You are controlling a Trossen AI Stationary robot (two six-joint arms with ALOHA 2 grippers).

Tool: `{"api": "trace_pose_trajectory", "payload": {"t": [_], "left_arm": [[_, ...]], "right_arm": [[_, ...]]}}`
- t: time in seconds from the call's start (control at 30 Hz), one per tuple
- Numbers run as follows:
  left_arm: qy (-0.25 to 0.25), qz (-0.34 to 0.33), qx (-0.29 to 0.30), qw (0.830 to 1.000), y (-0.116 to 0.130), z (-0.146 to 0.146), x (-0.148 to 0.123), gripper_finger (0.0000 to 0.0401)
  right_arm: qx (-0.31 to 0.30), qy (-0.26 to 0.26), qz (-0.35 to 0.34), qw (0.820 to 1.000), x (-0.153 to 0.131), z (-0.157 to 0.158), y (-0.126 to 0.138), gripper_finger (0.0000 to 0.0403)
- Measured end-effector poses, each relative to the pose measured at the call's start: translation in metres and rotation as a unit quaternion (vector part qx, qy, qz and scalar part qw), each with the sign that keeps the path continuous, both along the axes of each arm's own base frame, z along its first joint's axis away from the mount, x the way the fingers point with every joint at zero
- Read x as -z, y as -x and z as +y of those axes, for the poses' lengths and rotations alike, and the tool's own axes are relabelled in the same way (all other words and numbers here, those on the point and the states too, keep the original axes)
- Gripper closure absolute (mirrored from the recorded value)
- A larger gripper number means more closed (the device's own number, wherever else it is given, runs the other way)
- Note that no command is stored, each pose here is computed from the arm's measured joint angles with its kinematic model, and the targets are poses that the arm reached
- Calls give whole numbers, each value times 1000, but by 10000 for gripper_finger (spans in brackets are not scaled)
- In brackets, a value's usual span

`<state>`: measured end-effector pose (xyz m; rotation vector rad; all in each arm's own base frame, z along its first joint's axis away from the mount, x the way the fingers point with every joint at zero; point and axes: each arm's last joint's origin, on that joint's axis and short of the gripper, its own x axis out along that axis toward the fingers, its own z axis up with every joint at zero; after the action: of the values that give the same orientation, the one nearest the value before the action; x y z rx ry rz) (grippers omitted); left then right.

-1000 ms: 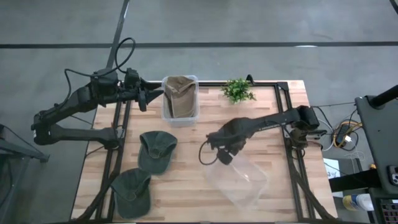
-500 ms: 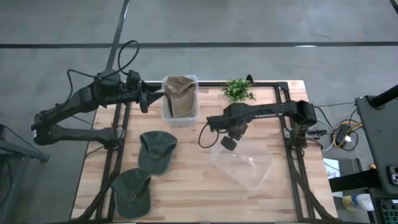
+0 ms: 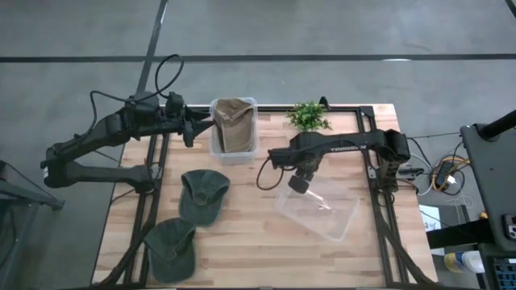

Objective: Pick & Place hat
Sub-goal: Put the top black cap into the bottom transparent bin

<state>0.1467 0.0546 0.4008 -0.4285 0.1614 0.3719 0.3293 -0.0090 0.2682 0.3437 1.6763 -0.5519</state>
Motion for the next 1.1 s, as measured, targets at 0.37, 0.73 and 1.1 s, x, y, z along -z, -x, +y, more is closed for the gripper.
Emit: {"api": "trace_pose_trajectory", "payload": {"t": [0.37,0.73,1.1], "left_arm": [[2,6,0,1000,0,0,1,199],[1,9,9,1000,2,-1,1,199],[48,49,32,997,13,-7,10,199]], "right_arm": [[8,-4,-103,995,-61,4,-3,196],[-48,-26,-391,919,-135,48,-30,197],[-120,-72,-568,811,-116,113,-75,197]]}}
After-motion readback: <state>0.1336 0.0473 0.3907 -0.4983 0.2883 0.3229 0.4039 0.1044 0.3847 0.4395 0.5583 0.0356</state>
